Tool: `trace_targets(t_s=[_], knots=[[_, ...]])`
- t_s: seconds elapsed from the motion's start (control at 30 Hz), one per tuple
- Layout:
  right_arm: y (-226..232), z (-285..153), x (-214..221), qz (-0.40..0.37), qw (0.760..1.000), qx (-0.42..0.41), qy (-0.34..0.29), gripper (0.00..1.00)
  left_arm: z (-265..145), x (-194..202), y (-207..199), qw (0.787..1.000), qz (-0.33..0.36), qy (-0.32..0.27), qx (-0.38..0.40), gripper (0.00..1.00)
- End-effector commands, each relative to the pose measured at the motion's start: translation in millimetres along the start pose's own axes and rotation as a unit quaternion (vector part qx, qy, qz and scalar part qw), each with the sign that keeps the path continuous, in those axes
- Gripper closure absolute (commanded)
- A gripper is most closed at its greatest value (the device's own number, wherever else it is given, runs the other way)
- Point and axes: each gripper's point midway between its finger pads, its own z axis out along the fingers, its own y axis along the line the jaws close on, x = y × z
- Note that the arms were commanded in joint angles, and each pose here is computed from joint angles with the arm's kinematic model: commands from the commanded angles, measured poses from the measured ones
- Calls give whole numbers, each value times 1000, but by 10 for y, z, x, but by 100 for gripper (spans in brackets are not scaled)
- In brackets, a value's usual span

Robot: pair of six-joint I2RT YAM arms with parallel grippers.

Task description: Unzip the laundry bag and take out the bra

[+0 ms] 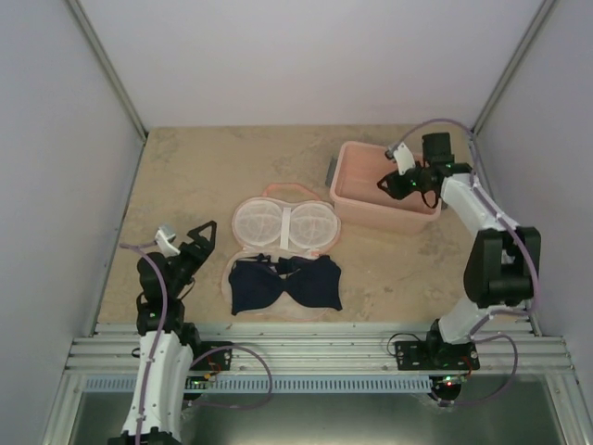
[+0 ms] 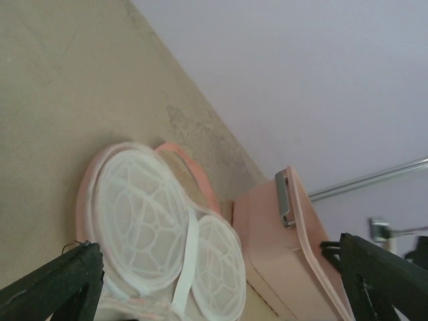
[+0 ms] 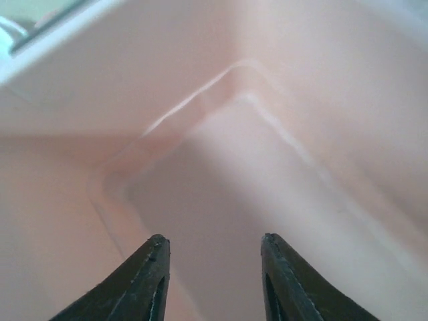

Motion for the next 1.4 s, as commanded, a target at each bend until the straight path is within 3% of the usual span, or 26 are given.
trace_targets(t_s=[0.0, 0.1, 0.2, 0.3, 0.37, 0.43, 0.5, 0.63, 0.7, 0.8, 1.03, 1.17, 1.37], knots=[[-35, -634, -583, 20, 988, 134, -72, 53, 21, 209, 125, 995, -57, 71, -45, 4], [419, -859, -717, 30, 983, 147, -102, 47, -1, 554, 309, 972, -126, 160, -114, 11], [981, -843, -546, 50, 988, 112, -98, 36, -72, 786, 313, 955, -107, 223, -161, 17], [1420, -668, -92, 78, 994, 68, -44, 29, -97, 858, 306, 946, -70, 256, -187, 22], [1704, -523, 258, 98, 995, 30, 2, 19, -127, 979, 369, 933, -63, 289, -205, 23], [1954, -413, 561, 117, 992, 1, 43, 9, -249, 1155, 573, 909, -66, 327, -251, 23], [2215, -309, 772, 120, 990, -36, 61, 6, -334, 1258, 685, 889, -69, 354, -280, 22], [2511, -72, 1052, 142, 981, -105, 76, 5, -323, 1326, 768, 879, -77, 365, -298, 10], [2537, 46, 1084, 149, 979, -117, 72, 5, -312, 1385, 795, 873, -84, 373, -302, 10], [2605, 227, 1150, 153, 975, -145, 77, 5, -267, 1425, 816, 872, -87, 375, -301, 13], [2493, 538, 1477, 163, 971, -122, 126, 12, -239, 1448, 842, 872, -87, 376, -302, 18], [2515, 556, 1477, 158, 971, -131, 124, 26, -208, 1466, 842, 874, -93, 374, -295, 24], [2329, 549, 1617, 144, 974, -71, 157, 24, -188, 1476, 854, 876, -97, 371, -292, 35]])
